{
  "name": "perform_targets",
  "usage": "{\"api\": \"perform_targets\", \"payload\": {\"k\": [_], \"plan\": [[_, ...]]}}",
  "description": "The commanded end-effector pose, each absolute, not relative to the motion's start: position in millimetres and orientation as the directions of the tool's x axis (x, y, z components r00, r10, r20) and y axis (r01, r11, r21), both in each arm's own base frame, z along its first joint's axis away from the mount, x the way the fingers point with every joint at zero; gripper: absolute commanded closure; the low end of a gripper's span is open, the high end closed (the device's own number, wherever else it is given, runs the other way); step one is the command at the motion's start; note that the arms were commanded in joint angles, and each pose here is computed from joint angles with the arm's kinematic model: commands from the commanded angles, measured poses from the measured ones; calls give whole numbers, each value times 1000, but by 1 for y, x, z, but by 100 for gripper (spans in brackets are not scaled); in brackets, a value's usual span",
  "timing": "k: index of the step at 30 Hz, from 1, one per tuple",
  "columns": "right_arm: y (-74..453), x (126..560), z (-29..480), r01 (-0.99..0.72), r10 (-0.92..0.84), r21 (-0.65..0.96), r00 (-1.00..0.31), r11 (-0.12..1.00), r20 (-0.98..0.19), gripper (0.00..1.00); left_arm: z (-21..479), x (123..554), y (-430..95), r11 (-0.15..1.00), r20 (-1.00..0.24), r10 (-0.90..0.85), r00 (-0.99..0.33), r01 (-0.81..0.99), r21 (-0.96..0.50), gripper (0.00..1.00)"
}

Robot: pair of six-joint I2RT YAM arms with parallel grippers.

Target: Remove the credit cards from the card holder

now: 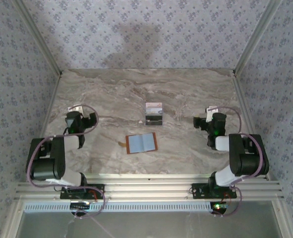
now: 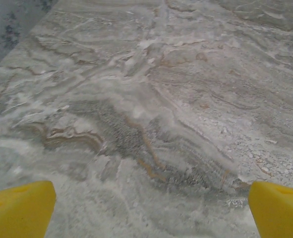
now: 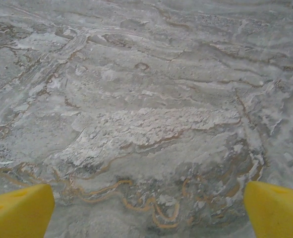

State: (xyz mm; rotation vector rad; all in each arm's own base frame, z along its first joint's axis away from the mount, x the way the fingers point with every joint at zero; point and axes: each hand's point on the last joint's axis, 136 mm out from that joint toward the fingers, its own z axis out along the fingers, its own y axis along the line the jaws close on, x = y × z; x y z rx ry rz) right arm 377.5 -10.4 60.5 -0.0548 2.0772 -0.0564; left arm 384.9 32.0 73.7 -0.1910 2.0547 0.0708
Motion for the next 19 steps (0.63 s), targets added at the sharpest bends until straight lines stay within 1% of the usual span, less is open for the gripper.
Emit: {"api": "perform_targets", "payload": {"k": [1, 19], "plan": [[-16, 390, 81, 36, -15, -32, -404, 999, -914, 0, 88, 397, 14, 998, -924, -35, -381, -57, -14, 0], [-16, 389, 83, 50, -24, -47, -394, 998, -919, 0, 88, 398, 13, 998, -923, -23, -384, -63, 1, 0]]}}
